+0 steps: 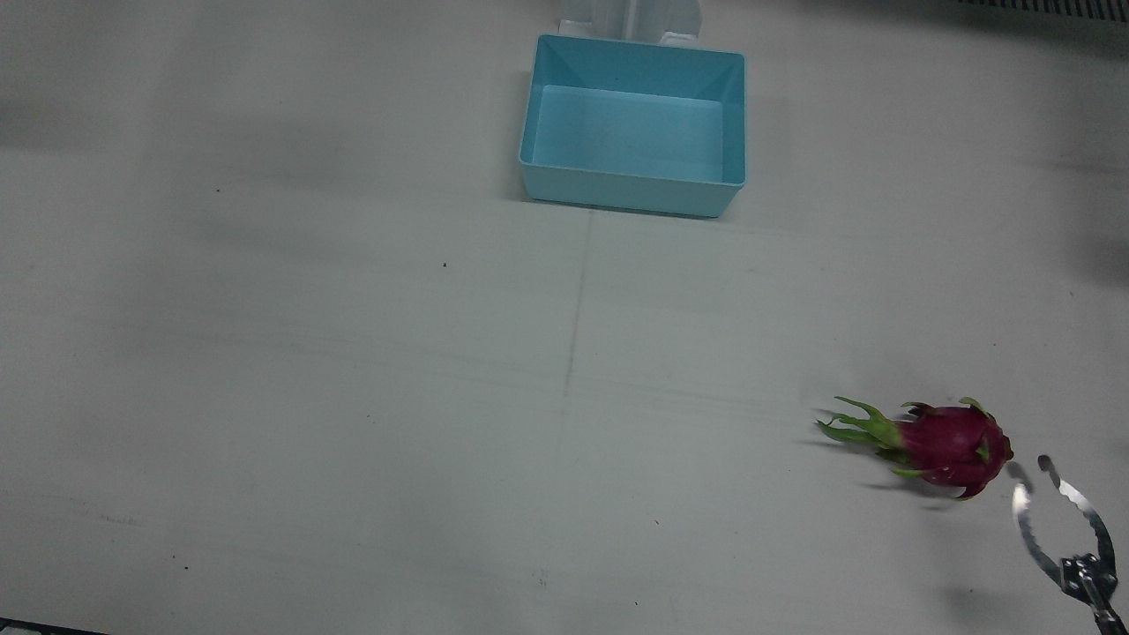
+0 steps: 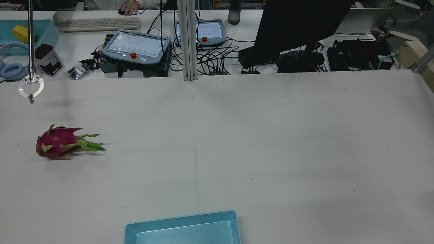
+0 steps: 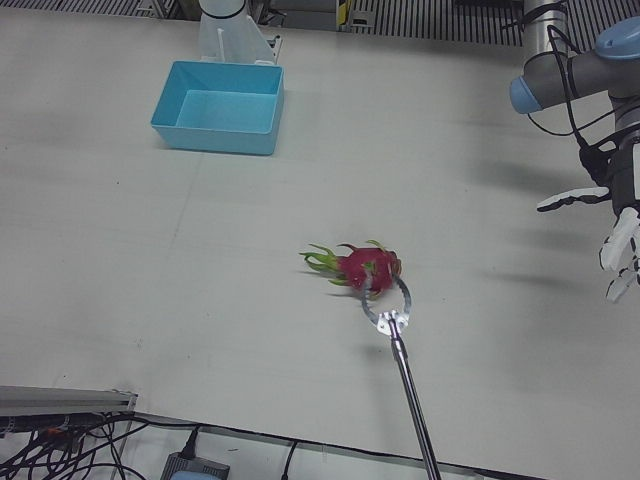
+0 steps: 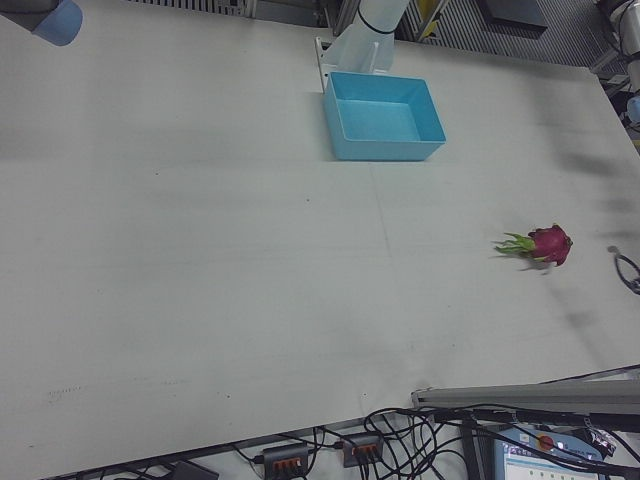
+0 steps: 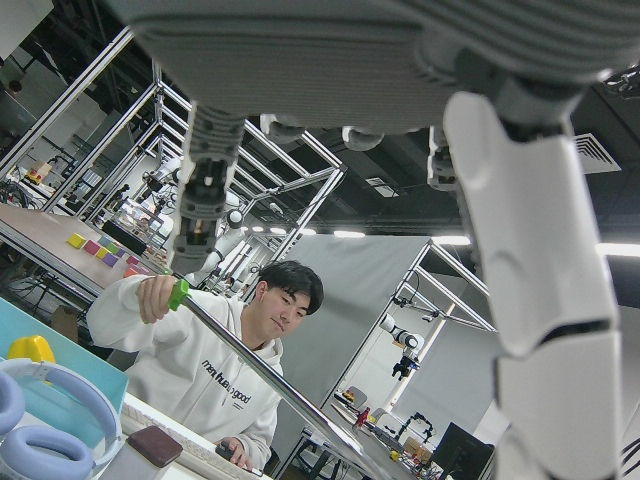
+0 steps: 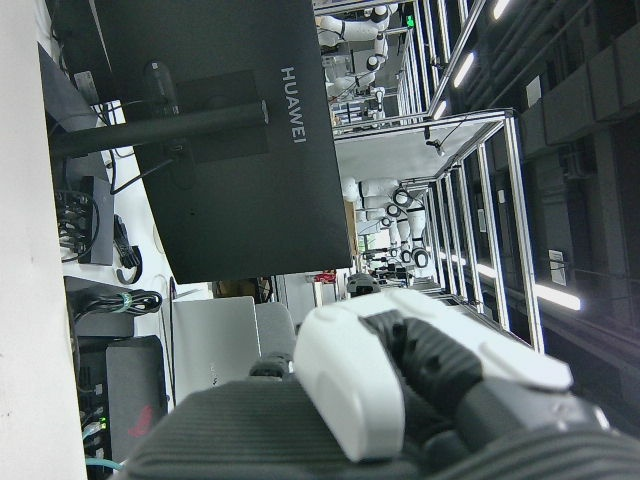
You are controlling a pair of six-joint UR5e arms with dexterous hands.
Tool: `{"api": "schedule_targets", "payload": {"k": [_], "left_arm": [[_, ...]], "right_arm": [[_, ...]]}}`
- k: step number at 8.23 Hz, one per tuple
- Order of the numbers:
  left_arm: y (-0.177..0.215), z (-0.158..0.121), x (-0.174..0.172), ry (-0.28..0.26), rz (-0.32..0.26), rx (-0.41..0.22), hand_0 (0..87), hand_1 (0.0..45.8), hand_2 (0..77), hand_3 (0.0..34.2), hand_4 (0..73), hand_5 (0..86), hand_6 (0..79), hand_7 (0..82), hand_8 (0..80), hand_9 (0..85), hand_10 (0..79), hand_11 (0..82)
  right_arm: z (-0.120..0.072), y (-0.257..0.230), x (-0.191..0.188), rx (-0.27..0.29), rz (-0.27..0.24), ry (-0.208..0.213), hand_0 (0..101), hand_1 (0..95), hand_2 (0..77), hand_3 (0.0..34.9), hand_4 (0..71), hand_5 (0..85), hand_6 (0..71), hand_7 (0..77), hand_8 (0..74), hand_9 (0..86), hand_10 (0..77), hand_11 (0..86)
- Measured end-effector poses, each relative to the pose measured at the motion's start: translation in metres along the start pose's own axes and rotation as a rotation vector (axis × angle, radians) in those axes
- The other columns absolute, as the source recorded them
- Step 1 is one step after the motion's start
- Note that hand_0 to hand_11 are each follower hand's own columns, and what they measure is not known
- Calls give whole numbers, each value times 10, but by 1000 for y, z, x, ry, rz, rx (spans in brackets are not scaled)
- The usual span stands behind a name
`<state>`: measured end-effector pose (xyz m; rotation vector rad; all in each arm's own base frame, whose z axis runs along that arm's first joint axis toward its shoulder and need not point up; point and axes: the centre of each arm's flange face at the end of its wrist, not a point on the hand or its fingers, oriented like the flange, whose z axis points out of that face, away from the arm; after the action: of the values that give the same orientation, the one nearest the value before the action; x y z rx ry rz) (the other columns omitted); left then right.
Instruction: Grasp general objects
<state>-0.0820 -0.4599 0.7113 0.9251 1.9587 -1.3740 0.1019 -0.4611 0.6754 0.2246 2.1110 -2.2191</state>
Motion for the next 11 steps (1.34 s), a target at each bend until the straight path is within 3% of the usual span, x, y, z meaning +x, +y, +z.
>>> {"api": "schedule_targets", "payload": {"k": [8, 9, 11], "left_arm": [[6, 4, 7, 29, -11, -23, 497, 0, 158, 238, 27, 22, 0, 11, 11, 5, 518, 0], [22, 15, 20, 35, -13, -50, 497, 0, 158, 239, 27, 22, 0, 11, 11, 5, 518, 0], [86, 46, 66, 11, 46, -112, 587, 0, 158, 260, 38, 16, 0, 5, 11, 5, 518, 0]], "right_arm": [[0, 1, 0, -1, 0, 1, 0, 949, 774, 0, 0, 0, 0, 0, 0, 5, 0, 5], [0, 1, 0, -1, 0, 1, 0, 949, 774, 0, 0, 0, 0, 0, 0, 5, 0, 5], [0, 1, 0, -1, 0, 1, 0, 949, 774, 0, 0, 0, 0, 0, 0, 5, 0, 5]]}}
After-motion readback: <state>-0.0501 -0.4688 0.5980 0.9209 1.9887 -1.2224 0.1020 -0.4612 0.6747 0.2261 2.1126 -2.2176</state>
